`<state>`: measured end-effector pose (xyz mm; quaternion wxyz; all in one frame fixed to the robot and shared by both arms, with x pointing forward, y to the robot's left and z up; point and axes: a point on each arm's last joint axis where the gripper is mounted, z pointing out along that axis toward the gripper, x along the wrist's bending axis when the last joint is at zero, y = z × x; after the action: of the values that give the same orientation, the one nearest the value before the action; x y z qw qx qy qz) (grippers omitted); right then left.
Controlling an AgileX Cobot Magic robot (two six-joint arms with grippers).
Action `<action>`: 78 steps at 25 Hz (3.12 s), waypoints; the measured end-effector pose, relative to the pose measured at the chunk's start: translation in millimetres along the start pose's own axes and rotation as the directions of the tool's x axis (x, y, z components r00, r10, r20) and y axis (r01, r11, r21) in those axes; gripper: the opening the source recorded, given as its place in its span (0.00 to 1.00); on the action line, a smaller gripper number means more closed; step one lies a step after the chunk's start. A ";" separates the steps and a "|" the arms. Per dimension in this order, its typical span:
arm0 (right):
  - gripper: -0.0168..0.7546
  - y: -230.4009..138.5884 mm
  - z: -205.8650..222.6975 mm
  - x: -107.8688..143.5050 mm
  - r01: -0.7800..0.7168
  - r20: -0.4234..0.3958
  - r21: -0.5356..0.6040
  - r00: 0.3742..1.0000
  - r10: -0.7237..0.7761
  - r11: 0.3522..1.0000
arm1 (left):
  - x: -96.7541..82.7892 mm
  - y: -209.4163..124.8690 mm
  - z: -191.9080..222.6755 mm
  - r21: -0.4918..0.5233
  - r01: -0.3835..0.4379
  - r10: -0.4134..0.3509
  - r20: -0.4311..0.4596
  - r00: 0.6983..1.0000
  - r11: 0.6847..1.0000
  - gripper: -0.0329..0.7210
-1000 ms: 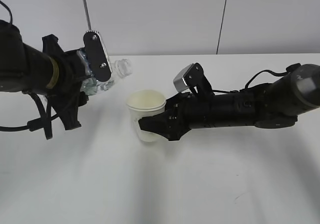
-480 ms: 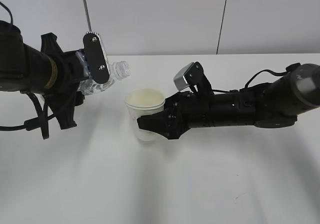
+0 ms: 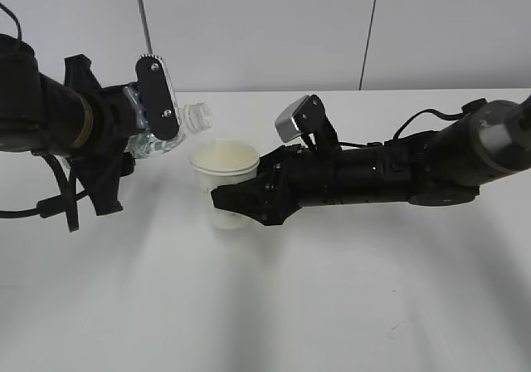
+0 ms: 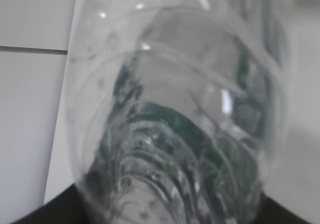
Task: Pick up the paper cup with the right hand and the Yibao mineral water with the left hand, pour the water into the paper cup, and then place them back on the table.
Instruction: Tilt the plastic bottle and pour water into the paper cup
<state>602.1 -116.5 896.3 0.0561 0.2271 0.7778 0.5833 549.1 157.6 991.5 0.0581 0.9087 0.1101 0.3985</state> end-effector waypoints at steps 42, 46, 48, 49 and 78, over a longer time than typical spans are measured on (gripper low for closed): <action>0.68 -0.9 3.2 5.2 0.012 -0.025 0.015 1.000 -0.012 1.000 | 5.7 2.6 -5.4 0.099 -0.236 0.247 -0.109 0.963 0.967 0.48; 0.68 -0.9 3.2 5.2 0.012 -0.025 0.015 1.000 -0.012 1.000 | 6.3 2.8 -5.5 0.100 -0.248 0.258 -0.115 0.959 0.964 0.48; 0.68 -1.0 3.2 5.3 0.012 -0.026 0.017 1.000 -0.011 1.000 | 7.0 2.7 -5.6 0.105 -0.259 0.271 -0.121 0.955 0.960 0.48; 0.68 -1.2 3.2 5.5 0.014 -0.028 0.018 1.000 -0.013 1.000 | 7.4 2.6 -5.7 0.108 -0.265 0.277 -0.124 0.953 0.958 0.48; 0.68 -1.4 3.2 5.7 0.014 -0.030 0.021 0.999 -0.014 1.000 | 10.8 1.8 -6.3 0.135 -0.310 0.329 -0.152 0.932 0.941 0.48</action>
<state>597.8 -111.7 895.0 0.0461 0.2133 0.7863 0.5780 551.8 158.6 1003.9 -0.0669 0.8784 -0.0129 0.4730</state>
